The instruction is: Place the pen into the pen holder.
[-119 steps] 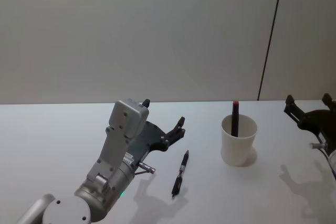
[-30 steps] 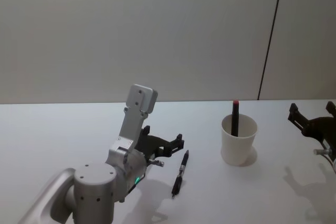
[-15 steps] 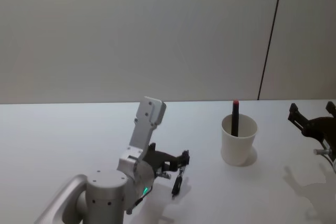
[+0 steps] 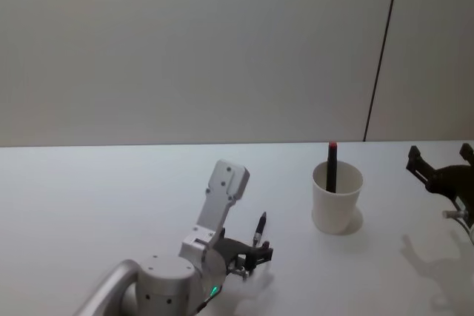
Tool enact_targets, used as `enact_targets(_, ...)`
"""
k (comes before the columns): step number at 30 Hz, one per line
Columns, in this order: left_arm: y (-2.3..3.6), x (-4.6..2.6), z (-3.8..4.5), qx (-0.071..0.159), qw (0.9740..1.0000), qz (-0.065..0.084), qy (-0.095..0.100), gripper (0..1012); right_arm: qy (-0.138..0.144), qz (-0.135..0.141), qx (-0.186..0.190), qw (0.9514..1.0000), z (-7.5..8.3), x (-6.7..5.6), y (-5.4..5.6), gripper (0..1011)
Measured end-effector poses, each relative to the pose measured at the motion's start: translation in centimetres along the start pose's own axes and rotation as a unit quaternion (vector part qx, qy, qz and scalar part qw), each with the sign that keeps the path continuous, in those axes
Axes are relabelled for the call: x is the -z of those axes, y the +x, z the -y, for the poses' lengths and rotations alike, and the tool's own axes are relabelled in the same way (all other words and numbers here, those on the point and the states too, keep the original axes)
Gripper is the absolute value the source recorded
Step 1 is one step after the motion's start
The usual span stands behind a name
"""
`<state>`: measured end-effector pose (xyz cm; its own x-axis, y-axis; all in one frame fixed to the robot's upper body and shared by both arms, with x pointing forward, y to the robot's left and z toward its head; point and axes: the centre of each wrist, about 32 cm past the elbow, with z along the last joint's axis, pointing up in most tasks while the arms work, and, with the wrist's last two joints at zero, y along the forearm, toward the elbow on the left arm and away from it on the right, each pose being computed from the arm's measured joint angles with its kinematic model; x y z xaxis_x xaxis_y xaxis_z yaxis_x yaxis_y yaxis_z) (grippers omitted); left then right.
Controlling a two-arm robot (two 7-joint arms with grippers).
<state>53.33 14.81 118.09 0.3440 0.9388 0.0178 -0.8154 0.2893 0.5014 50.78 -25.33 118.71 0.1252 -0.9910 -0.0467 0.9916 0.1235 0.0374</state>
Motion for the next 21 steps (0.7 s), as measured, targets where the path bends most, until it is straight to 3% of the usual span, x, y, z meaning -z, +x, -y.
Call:
enact_targets(9, -0.52, 0.92, 0.56, -0.007, 0.9996, 0.019, 0.022, 1004, 0.0, 0.0, 0.0, 1.0, 0.0, 0.0, 0.0, 1001)
enact_targets(21, -0.78, 1.71, 0.98, -0.016, 0.9989, 0.041, 0.019, 1004, 0.0, 0.0, 0.0, 1.0, 0.0, 0.0, 0.0, 1001)
